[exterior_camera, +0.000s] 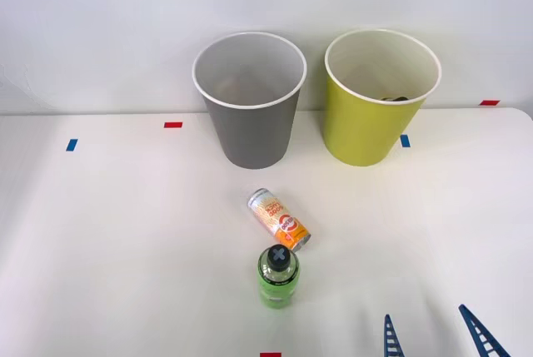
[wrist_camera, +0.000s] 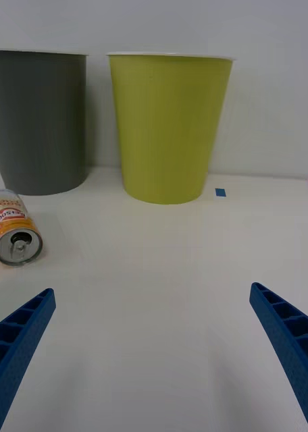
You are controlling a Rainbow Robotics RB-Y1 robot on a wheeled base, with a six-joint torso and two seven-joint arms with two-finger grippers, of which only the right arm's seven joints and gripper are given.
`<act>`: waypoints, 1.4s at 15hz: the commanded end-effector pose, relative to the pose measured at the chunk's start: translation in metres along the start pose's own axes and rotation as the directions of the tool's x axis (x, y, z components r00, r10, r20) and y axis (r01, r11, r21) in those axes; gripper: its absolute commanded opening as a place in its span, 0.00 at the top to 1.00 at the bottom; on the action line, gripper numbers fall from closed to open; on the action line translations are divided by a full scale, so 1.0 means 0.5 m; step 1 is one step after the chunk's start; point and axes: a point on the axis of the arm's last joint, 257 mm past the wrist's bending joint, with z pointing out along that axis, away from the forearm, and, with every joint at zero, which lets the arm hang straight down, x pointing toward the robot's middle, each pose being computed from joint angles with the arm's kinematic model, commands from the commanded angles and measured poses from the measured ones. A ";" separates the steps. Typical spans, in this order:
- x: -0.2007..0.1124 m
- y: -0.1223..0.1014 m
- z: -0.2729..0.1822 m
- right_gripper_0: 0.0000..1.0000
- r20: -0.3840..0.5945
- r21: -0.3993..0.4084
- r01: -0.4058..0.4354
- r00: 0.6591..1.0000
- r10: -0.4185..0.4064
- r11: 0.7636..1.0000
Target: Put cans in the gray bin, plastic bottles in the light green bin
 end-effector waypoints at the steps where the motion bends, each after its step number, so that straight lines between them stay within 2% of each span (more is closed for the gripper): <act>1: 0.032 0.000 -0.008 0.00 -0.006 -0.010 -0.018 1.000 0.018 1.000; 3: 0.004 0.007 -0.002 0.00 0.049 -0.050 -0.053 0.997 0.056 0.997; 5: -0.008 0.028 0.013 0.00 0.068 -0.139 -0.063 0.995 0.073 0.988; 6: -0.012 0.033 0.018 0.00 0.075 -0.166 -0.054 0.995 0.067 0.985; 7: -0.019 0.051 0.027 0.00 0.090 -0.230 -0.023 0.995 0.045 0.973; 9: -0.028 0.084 0.032 0.00 0.113 -0.306 0.009 0.993 0.027 0.952; 11: -0.032 0.113 0.025 0.00 0.124 -0.351 0.023 0.992 0.022 0.936; 12: -0.036 0.120 0.022 0.00 0.142 -0.354 0.053 0.990 -0.002 0.934; 16: -0.036 0.149 0.007 0.00 0.150 -0.377 0.070 0.989 -0.014 0.923; 18: -0.039 0.175 0.008 0.00 0.141 -0.409 0.029 0.990 0.032 0.912; 21: -0.052 0.216 0.010 0.00 0.156 -0.461 0.016 0.986 0.063 0.887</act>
